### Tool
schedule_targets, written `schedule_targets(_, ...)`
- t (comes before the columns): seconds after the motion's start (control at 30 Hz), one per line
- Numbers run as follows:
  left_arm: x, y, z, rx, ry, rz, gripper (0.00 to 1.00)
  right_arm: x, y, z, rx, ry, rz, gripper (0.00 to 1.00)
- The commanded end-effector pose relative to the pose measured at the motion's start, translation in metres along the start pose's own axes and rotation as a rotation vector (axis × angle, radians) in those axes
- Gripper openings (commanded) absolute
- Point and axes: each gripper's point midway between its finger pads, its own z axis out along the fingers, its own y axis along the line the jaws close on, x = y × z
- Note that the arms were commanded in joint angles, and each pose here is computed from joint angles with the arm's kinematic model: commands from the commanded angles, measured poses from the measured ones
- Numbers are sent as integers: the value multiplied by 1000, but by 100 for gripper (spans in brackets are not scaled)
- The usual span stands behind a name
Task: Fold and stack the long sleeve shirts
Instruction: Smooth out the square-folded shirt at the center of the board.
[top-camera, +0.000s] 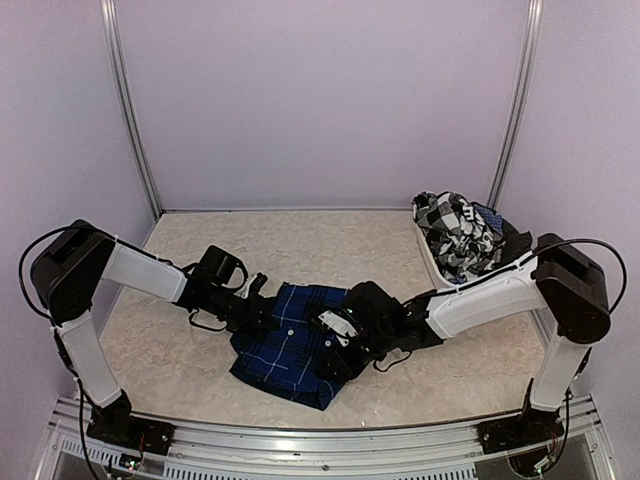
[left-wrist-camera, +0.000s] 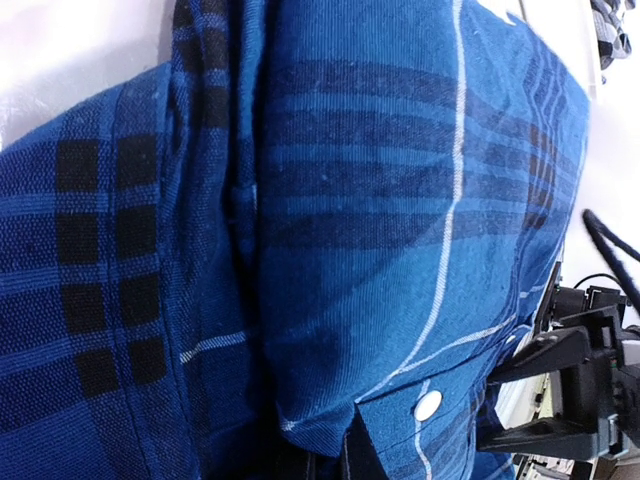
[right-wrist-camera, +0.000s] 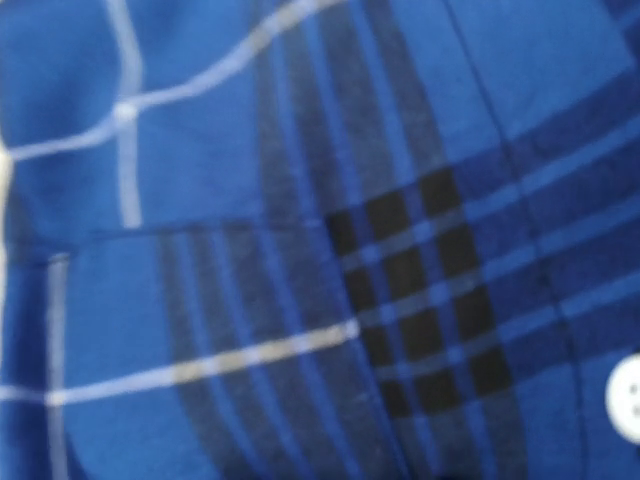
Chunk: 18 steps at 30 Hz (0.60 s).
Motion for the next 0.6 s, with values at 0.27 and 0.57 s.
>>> schedule_targets(0.27, 3, 12, -7, -75, 12, -2, 0, 8, 3, -2, 19, 36, -34, 56)
schedule_targets(0.57, 2, 13, -5, -73, 19, -2, 0, 12, 45, -9, -56, 15, -123, 56)
